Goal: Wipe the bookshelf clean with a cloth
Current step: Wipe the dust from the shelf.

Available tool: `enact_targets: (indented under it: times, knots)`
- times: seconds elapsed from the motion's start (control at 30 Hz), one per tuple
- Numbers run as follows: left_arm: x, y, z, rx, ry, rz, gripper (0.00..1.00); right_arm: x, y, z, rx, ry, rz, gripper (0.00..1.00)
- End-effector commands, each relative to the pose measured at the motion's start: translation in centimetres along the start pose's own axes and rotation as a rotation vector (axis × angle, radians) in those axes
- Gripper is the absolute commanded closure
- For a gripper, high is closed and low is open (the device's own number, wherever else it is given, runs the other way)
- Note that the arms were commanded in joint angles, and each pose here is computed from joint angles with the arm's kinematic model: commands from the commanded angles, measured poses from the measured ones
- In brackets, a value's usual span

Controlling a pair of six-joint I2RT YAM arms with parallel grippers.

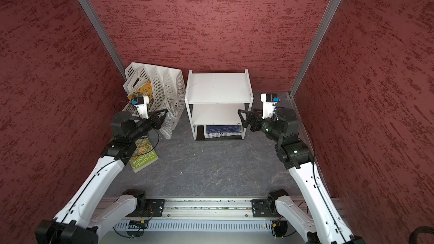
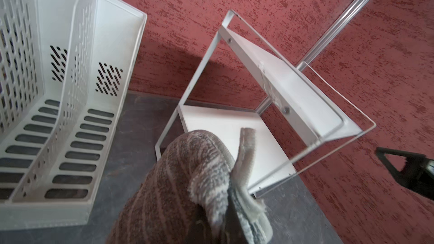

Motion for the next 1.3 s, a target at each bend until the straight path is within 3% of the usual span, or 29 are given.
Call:
enact_targets:
  times: [0.0, 0.23, 0.4, 0.5, 0.63, 0.87, 1.03, 1.17, 1.23, 1.27]
  knots:
    - [1.7, -2.4, 2.3, 0.067, 0.058, 0.121, 1.0, -1.2, 1.9, 2.7, -0.003, 0.128, -0.19, 0.06]
    - [3.3, -8.7, 2.5, 0.051, 0.036, 0.507, 1.0, -4.0, 5.4, 7.7, 0.031, 0.31, -0.493, 0.02]
    - [3.2, -11.1, 1.8, 0.021, 0.036, 0.663, 1.0, -4.2, 6.9, 9.2, 0.079, 0.373, -0.643, 0.02]
    - [3.0, -12.2, 1.5, 0.011, 0.035, 0.76, 0.99, -4.3, 7.0, 9.4, 0.094, 0.368, -0.665, 0.02]
    - [2.8, -12.7, 1.0, -0.003, 0.02, 0.794, 0.99, -4.5, 7.5, 9.8, 0.103, 0.399, -0.72, 0.03]
    - [2.4, -13.3, 0.1, -0.012, -0.002, 0.829, 0.99, -5.2, 7.4, 10.4, 0.098, 0.429, -0.698, 0.18]
    - [2.1, -13.5, 0.3, -0.008, 0.015, 0.84, 0.98, -6.3, 7.8, 10.7, 0.089, 0.449, -0.712, 0.42]
    - [1.9, -13.2, 0.7, -0.001, 0.038, 0.813, 0.95, -6.3, 7.8, 10.4, 0.09, 0.4, -0.711, 0.75]
    - [1.9, -13.1, 0.8, -0.002, 0.044, 0.798, 0.9, -6.1, 7.7, 10.1, 0.093, 0.365, -0.676, 0.95]
    - [2.0, -13.0, 0.8, -0.007, 0.045, 0.78, 0.87, -5.9, 7.5, 10.0, 0.103, 0.347, -0.647, 1.0]
Point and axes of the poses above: each gripper's point midway between its finger pads, its own x axis back along the fingers, its own y axis along the line the jaws close on, z = x × y, the point moved 10 cm from there along x, back along the fingers, and after that the axes turned 15 degrees about -x, right-handed, at the moved point
